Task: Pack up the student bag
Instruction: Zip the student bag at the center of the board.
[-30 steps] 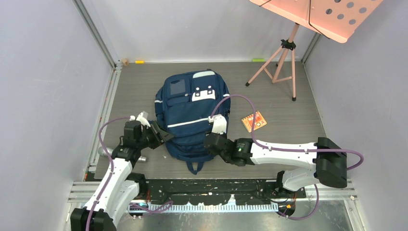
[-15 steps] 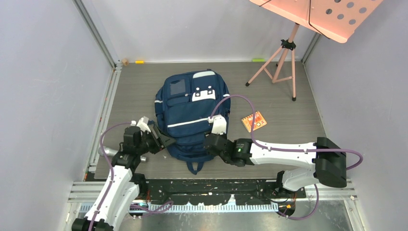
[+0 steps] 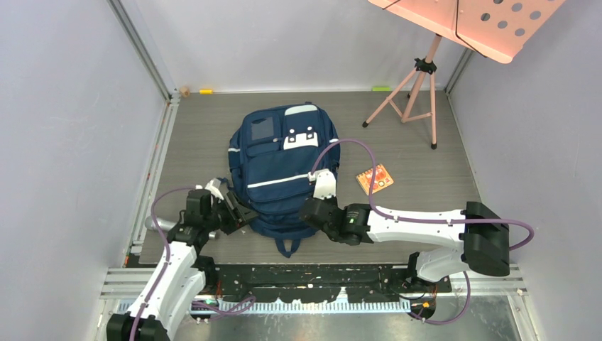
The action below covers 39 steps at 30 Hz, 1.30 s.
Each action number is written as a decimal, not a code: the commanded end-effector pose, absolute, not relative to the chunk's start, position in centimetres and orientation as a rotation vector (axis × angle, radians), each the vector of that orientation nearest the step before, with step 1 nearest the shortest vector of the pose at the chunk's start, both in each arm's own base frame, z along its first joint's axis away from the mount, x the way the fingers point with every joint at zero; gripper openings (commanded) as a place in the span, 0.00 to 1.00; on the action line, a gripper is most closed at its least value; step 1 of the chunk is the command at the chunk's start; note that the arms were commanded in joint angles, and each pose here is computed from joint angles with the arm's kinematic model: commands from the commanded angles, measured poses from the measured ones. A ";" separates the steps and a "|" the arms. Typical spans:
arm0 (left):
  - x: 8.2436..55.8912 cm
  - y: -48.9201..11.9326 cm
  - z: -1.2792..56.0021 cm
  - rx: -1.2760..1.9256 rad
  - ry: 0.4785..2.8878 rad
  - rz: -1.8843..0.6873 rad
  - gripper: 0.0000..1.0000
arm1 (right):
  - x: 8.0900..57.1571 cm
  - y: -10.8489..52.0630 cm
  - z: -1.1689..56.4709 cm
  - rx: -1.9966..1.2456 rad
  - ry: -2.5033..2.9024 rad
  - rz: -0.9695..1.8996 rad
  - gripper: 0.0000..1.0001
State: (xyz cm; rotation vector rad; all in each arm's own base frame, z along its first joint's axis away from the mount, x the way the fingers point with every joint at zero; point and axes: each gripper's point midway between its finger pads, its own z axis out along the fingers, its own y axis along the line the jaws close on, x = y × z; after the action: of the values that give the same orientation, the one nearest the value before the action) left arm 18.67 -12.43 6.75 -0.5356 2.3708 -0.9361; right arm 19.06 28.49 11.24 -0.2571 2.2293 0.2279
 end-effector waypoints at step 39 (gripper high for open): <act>33.7 -6.4 14.2 -0.394 2.190 -0.640 0.55 | 26.4 22.7 16.3 -0.203 2.109 0.257 0.00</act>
State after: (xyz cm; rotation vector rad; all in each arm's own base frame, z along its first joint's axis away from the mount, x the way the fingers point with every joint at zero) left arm 31.39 -7.86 9.39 -0.5308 2.3425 -0.7895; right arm 25.16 23.25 14.98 -0.1911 2.1512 0.2950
